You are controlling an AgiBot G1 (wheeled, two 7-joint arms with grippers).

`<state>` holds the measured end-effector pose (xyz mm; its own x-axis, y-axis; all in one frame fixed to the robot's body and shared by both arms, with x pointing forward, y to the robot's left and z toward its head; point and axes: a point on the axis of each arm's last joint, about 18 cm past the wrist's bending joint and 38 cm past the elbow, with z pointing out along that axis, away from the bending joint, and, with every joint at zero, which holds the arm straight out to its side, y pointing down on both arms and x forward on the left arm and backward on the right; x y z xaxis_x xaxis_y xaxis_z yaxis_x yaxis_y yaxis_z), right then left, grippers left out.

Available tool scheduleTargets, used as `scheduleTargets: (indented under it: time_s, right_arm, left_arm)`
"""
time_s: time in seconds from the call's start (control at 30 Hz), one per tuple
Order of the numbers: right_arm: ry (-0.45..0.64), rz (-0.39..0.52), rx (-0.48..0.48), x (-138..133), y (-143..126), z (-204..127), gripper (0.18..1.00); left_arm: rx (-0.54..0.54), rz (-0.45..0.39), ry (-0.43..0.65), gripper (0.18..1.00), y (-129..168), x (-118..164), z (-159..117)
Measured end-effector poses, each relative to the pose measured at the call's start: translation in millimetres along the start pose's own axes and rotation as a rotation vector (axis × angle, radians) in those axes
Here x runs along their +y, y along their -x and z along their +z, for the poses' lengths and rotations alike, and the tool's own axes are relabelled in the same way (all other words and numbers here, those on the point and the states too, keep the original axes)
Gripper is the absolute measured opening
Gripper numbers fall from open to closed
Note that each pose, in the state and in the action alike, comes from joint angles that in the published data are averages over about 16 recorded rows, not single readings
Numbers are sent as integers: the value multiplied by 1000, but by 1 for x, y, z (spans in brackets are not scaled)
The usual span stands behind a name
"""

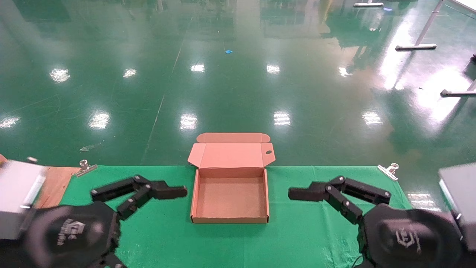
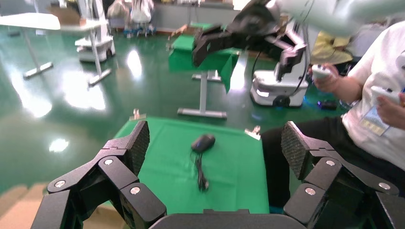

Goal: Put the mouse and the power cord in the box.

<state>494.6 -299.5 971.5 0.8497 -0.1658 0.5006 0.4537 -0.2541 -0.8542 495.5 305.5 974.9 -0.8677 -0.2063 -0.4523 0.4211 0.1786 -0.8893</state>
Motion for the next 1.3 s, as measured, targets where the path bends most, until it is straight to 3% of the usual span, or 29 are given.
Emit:
scheduleTargets:
  time_s: [0.33,0.57,0.73,1.0,1.3]
  right_arm:
    - [424,-131,-28,74,-25,17,1001]
    - [749,-268,-47,128,-54,16,1001]
    - [920,-352,-65,156,-72,15,1001]
    - [1073,-433,-102,190,-89,23,1001]
    - [1116,-452,-120,213,-94,35,1001]
  left_arm:
    - [-48,-51,250,1001,29,78,3]
    - [-76,-46,501,1001,54,139,0]
    - [-87,-19,690,1001,70,171,-10]
    - [-85,15,940,1001,85,204,-36]
    - [-78,26,1074,1001,88,225,-49]
